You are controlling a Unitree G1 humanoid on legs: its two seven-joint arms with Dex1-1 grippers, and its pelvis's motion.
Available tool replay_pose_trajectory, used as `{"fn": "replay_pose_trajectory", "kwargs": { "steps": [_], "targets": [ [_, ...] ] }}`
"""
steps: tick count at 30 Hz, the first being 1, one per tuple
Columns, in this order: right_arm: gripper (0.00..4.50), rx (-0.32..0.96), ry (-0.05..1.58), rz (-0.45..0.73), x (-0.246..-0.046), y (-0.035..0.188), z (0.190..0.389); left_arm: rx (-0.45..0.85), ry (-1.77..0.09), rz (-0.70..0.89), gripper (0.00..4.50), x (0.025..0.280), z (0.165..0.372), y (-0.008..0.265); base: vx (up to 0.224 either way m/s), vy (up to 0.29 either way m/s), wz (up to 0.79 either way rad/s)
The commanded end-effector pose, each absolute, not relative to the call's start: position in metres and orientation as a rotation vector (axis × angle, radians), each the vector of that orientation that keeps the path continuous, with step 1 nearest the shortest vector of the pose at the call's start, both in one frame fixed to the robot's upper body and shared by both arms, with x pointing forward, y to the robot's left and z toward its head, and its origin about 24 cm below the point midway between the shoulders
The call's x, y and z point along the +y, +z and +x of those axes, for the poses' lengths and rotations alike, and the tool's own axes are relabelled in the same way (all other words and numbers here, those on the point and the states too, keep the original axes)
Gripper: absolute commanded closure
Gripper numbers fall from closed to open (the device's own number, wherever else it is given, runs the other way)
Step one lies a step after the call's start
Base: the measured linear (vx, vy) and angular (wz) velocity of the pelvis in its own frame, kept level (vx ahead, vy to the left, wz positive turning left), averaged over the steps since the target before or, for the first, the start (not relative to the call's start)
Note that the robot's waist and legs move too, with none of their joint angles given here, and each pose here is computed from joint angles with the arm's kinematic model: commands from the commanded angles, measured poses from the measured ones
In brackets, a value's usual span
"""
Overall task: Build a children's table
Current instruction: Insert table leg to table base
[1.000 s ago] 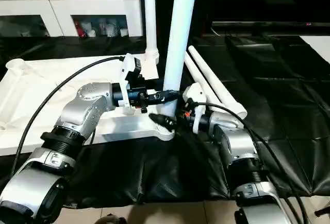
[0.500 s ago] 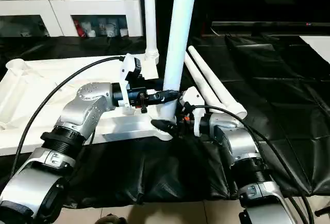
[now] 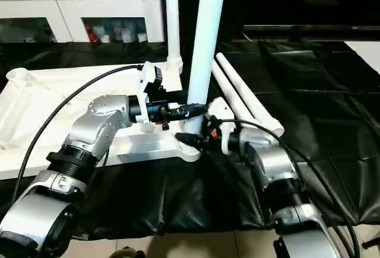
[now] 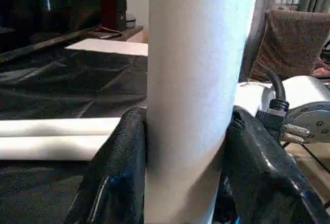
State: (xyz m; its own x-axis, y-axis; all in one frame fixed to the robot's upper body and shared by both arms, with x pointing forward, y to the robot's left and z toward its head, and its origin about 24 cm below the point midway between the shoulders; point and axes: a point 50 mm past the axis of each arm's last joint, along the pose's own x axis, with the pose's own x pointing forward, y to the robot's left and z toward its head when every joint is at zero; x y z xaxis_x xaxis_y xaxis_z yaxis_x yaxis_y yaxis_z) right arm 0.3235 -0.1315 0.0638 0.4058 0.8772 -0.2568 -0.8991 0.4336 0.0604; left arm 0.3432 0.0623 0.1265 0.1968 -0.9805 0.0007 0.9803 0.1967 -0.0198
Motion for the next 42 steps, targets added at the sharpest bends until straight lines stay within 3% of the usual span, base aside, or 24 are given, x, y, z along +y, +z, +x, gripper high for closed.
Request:
{"fn": "replay_pose_trajectory", "kwargs": {
  "steps": [1, 13, 15, 20, 27, 29, 33, 34, 39, 42],
  "targets": [
    [2.40, 0.301, 1.120, -0.095, -0.130, 0.060, 0.326, 0.156, -1.357, 0.035, 2.59, 0.065, 0.340, 0.102, 0.000, 0.000, 0.00],
    [2.51, 0.326, 1.146, -0.087, -0.128, 0.054, 0.323, 0.185, -1.363, 0.087, 2.59, 0.067, 0.339, 0.097, 0.000, 0.000, 0.00],
    [2.51, 0.328, 1.145, -0.080, -0.128, 0.052, 0.322, 0.197, -1.384, 0.074, 2.04, 0.068, 0.337, 0.097, 0.000, 0.000, 0.00],
    [2.51, 0.342, 1.141, -0.053, -0.126, 0.045, 0.318, 0.150, -1.369, 0.080, 1.59, 0.078, 0.335, 0.097, 0.000, 0.000, 0.00],
    [2.51, 0.360, 1.143, -0.040, -0.125, 0.038, 0.314, 0.153, -1.402, 0.085, 1.59, 0.101, 0.329, 0.097, 0.000, 0.000, 0.00],
    [2.51, 0.369, 1.147, -0.039, -0.125, 0.036, 0.313, 0.225, -1.423, 0.127, 1.59, 0.123, 0.323, 0.090, 0.000, 0.000, 0.00],
    [2.51, 0.373, 1.151, -0.044, -0.125, 0.036, 0.313, 0.329, -1.427, 0.233, 1.59, 0.142, 0.318, 0.076, 0.000, 0.000, 0.00],
    [2.51, 0.373, 1.152, -0.046, -0.125, 0.036, 0.313, 0.354, -1.419, 0.267, 1.87, 0.146, 0.318, 0.073, 0.000, 0.000, 0.00],
    [2.51, 0.373, 1.155, -0.057, -0.124, 0.036, 0.314, 0.427, -1.351, 0.384, 2.00, 0.158, 0.318, 0.058, 0.000, 0.000, 0.00],
    [2.51, 0.372, 1.157, -0.059, -0.124, 0.037, 0.314, 0.443, -1.297, 0.394, 2.34, 0.162, 0.322, 0.055, 0.000, 0.000, 0.00]
  ]
}}
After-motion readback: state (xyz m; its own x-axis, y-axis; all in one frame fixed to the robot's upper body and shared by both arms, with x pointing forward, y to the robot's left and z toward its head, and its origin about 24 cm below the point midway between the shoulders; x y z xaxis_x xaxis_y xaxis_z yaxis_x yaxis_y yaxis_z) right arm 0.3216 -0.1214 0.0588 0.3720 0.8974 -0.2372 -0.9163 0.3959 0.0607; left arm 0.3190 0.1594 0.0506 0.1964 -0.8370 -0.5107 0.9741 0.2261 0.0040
